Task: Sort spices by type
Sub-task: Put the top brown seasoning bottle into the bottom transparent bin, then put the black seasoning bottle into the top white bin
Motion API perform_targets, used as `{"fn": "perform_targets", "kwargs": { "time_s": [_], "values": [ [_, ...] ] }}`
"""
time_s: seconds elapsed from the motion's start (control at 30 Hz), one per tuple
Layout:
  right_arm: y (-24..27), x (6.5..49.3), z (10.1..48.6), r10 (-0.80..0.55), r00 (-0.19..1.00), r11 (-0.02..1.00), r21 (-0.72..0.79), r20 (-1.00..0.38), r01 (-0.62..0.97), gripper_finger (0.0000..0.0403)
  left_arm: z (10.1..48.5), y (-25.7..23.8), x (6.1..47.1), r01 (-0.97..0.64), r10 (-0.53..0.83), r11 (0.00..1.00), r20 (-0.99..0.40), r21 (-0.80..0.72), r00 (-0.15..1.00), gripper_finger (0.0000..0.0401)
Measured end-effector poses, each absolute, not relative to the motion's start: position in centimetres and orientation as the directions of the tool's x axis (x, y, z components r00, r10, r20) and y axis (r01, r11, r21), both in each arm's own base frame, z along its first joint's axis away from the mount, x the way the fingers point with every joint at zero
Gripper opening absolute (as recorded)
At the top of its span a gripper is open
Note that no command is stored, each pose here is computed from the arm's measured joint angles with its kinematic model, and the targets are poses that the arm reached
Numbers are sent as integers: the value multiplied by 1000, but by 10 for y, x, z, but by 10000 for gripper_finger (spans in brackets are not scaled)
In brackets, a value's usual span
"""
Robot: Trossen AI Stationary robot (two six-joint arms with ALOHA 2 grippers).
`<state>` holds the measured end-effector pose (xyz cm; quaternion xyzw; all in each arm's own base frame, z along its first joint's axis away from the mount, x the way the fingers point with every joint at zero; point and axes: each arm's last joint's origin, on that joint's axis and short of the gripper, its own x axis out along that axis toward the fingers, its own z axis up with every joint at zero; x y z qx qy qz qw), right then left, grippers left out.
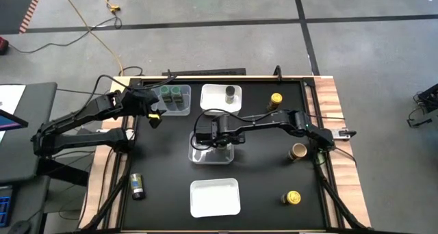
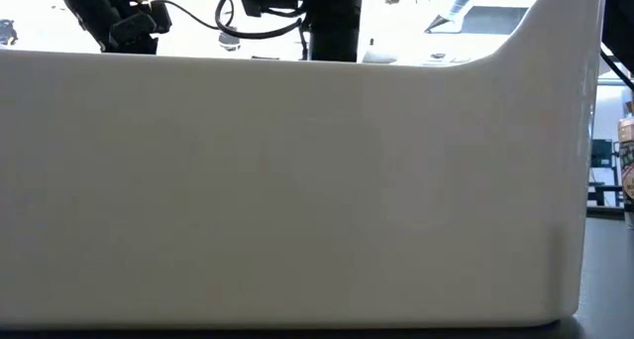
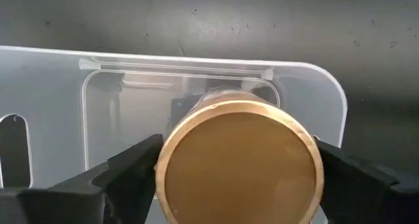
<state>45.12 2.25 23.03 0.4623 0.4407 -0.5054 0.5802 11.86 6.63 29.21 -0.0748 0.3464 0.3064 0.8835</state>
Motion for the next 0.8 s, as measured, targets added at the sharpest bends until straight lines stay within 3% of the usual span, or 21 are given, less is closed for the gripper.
{"fn": "perform_targets", "kwargs": {
  "time_s": [0.3,0.53,0.8],
  "values": [
    [29,439,274,-273,122,96,99,-954,990,399,292,66,119,-593,489,801,-658,80,572,263],
    [60,415,327,-444,224,239,127,-867,963,396,292,66,119,-584,472,810,-659,61,585,263],
    [97,398,343,-420,303,405,122,-855,906,388,292,61,122,-535,340,839,-667,-103,663,263]
  ]
}}
